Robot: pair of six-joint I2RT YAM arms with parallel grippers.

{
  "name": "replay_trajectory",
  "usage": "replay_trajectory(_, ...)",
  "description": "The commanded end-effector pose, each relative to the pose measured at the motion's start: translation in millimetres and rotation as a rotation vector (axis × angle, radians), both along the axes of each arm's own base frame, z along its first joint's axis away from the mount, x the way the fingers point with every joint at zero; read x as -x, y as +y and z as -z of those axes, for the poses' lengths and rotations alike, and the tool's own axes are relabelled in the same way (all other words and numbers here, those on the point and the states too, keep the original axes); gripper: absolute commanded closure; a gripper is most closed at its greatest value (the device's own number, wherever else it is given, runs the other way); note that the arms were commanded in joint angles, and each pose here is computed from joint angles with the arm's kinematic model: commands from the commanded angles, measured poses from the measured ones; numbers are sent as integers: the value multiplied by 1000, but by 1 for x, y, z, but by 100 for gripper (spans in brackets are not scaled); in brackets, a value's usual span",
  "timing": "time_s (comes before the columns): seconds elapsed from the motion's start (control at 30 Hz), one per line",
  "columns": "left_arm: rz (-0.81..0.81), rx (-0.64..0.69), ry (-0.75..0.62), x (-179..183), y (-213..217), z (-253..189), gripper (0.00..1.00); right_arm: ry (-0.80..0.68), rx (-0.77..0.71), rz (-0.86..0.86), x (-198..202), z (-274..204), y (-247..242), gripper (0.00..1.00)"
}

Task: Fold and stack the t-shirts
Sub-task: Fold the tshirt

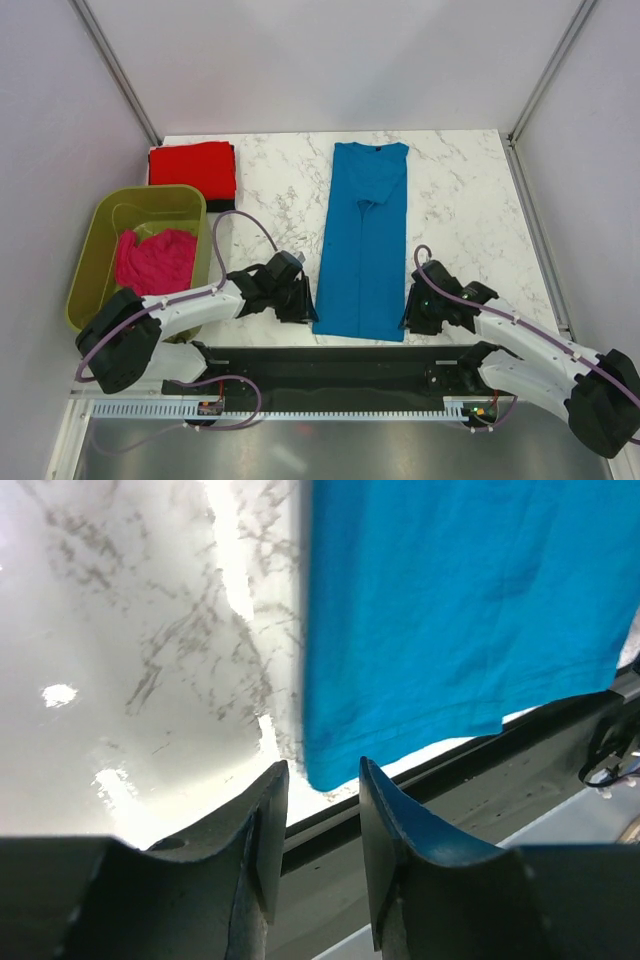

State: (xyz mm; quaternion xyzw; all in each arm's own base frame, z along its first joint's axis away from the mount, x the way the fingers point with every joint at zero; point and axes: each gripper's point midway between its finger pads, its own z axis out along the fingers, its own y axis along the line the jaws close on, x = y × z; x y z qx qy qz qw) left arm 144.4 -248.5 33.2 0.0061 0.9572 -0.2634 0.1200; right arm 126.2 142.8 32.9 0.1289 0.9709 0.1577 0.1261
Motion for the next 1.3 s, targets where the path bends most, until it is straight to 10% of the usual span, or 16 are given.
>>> replay_trajectory(0.0, -24, -39, -14, -3, 6, -7, 57, -12, -51, 58, 0, -4, 9, 58)
replay_trajectory(0.4, 73, -40, 51, 13, -6, 9, 53, 10, -11, 52, 13, 11, 8, 60)
replay_trajectory(1.0, 74, -92, 92, 20, -4, 22, 60, -20, 19, 65, 14, 18, 0, 100)
replay_trajectory(1.27, 61, -101, 112, 24, -3, 25, 65, -35, -1, 62, 13, 14, 1, 100)
